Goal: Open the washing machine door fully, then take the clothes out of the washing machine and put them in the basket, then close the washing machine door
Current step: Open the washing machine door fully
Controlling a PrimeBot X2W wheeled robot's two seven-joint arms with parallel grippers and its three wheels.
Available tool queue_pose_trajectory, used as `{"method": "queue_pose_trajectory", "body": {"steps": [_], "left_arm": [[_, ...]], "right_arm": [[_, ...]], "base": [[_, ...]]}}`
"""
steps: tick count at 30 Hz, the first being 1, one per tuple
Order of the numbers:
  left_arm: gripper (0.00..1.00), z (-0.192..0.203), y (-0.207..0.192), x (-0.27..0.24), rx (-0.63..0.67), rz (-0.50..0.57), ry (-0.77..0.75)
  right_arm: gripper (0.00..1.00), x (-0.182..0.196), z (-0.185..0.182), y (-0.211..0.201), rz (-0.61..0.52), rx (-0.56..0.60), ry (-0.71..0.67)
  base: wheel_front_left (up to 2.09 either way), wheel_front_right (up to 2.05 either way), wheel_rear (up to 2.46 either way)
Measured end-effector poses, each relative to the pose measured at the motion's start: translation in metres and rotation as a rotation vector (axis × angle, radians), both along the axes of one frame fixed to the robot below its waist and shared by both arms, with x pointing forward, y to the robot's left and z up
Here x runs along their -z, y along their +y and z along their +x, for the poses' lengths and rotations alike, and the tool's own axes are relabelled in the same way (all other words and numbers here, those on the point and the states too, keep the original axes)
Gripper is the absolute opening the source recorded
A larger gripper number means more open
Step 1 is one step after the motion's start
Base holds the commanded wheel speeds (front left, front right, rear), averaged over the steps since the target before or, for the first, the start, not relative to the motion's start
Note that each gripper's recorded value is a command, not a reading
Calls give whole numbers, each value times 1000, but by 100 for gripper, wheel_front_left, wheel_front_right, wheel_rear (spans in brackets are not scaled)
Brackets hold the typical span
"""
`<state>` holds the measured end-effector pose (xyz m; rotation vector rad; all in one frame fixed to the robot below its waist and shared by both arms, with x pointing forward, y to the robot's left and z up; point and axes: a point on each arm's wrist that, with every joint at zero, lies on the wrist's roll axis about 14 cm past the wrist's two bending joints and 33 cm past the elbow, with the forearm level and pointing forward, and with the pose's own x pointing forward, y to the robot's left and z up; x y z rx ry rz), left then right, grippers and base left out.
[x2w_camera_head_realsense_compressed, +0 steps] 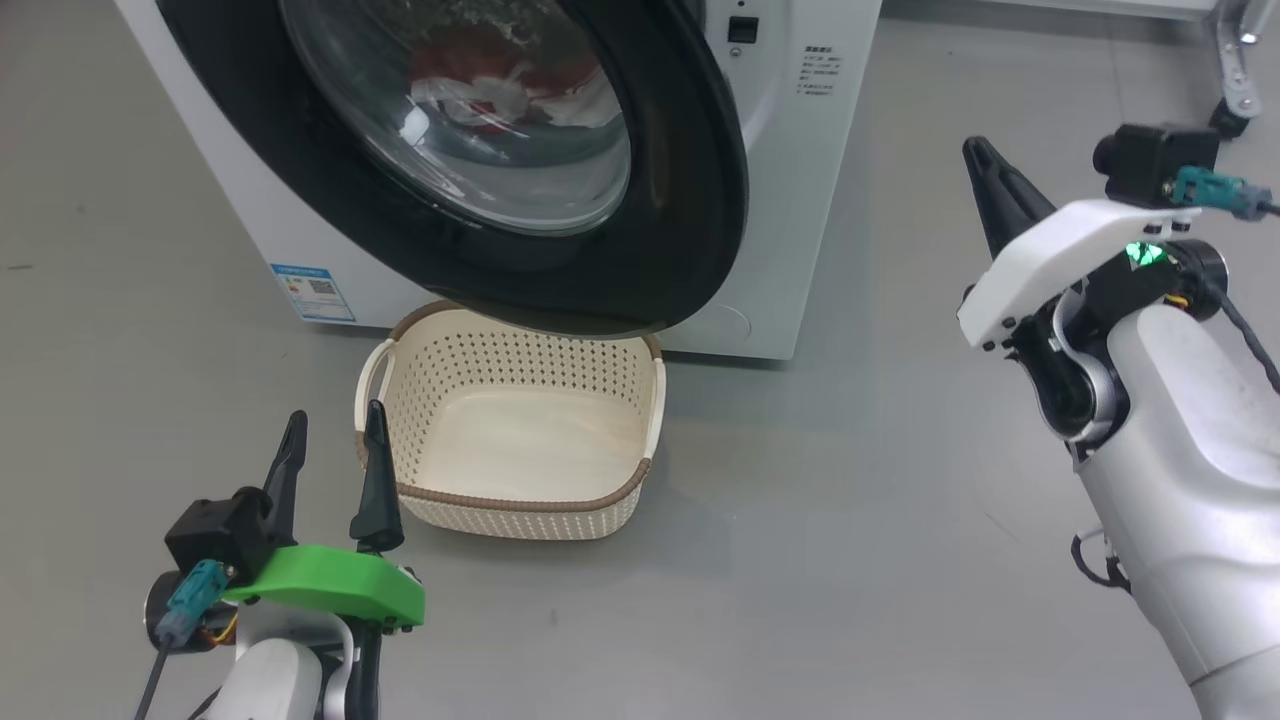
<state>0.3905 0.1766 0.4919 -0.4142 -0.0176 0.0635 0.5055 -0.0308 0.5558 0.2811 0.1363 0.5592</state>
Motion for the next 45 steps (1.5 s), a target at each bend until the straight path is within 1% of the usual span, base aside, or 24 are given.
{"method": "queue_pose_trajectory", "body": {"steps": [3,7,11,12,13,14,20,25,31,45], "left_arm": [[100,-1,-7,-1,19,8,-5],[100,-5,-14,-2,40,7,-8],[100,-10,-18,-1,51,4,-7],[100,-11,-18,-1,51,3,-8],[100,-12,-18,-1,51,4,-7],[100,-14,-19,-1,52,6,-6],[100,-24,-25,8,72,16,17],[100,-25,-31,8,94,25,16],[100,-24,-34,7,101,26,12],[100,-25,-36,10,109,25,20]], "right_arm": [[0,6,-12,-20,18,54,-20],[0,25,-34,-47,-22,111,-41],[0,38,-56,-62,-25,147,-51],[35,41,-61,-64,-27,151,-57],[92,43,-66,-65,-35,157,-68],[100,45,-71,-67,-39,163,-75],[100,60,-96,-72,-39,203,-54],[100,66,-106,-84,-49,256,-45],[100,68,-112,-85,-76,272,-54],[100,61,-115,-91,-57,314,-74]], "base": [[0,0,0],[0,0,0],[0,0,0],[0,0,0],[0,0,0],[0,0,0],[0,0,0],[0,0,0],[0,0,0],[0,0,0]]}}
